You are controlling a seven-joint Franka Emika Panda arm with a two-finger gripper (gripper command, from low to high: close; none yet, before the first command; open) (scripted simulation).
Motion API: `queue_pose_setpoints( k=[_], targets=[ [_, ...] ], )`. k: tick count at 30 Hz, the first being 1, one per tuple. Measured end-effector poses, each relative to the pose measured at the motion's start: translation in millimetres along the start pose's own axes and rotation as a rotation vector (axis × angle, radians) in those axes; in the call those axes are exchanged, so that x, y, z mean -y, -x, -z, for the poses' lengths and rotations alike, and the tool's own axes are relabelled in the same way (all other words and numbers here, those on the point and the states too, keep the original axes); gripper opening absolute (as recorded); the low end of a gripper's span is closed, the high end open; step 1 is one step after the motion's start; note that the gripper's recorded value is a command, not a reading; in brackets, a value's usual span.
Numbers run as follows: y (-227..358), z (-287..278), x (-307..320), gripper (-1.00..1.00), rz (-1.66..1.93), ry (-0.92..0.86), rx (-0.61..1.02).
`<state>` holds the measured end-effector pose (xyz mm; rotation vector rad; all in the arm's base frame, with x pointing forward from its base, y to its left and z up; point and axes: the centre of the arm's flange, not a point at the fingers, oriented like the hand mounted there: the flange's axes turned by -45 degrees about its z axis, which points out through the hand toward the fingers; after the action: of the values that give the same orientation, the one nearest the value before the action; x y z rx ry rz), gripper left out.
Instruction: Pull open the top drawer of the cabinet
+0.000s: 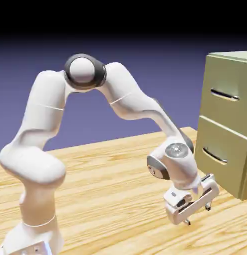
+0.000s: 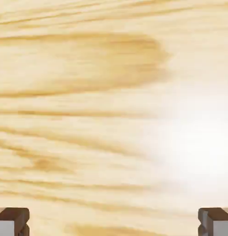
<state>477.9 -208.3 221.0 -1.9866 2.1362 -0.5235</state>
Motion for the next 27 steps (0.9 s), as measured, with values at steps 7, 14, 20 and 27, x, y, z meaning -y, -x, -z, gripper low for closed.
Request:
queue_pose_setpoints(
  k=[7,14,20,27],
  targets=[
    [-27,7,29,0.0,-0.202,-0.135,-0.152],
    [-20,42,87,0.0,-0.3,-0.389,-0.246],
    [28,88,151,0.0,-0.296,-0.666,-0.234],
    [144,149,216,0.0,-0.19,-0.99,-0.078]
  ],
)
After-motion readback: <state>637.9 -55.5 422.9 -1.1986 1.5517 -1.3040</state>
